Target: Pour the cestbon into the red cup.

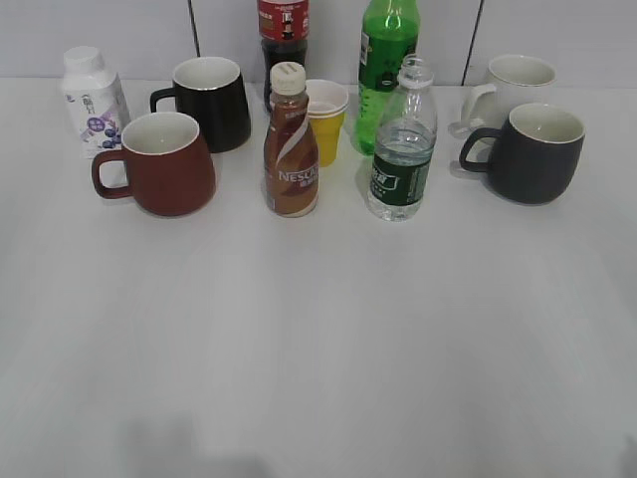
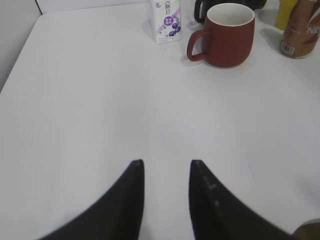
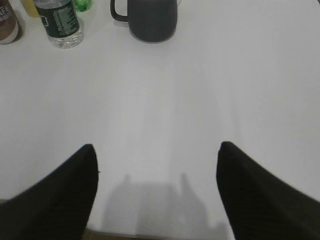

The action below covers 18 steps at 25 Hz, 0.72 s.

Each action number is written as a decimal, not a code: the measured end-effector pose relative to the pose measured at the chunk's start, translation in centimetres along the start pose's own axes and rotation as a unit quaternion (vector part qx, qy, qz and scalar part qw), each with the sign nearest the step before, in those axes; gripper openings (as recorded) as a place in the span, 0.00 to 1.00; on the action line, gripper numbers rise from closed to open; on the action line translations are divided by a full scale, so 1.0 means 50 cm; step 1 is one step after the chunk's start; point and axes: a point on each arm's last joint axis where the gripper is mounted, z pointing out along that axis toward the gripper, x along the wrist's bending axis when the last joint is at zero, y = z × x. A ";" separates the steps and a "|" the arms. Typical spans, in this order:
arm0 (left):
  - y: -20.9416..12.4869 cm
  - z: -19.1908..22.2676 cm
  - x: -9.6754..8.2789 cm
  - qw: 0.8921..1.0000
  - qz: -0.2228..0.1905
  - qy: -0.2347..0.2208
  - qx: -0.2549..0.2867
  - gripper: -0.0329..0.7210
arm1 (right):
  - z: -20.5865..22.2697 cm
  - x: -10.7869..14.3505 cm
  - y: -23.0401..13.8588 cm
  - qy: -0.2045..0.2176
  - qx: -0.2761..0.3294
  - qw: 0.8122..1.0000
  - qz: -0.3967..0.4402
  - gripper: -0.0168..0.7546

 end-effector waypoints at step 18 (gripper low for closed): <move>0.000 0.000 0.000 1.000 0.000 0.000 0.000 0.36 | 0.000 0.000 0.000 0.000 0.000 1.000 0.000 0.74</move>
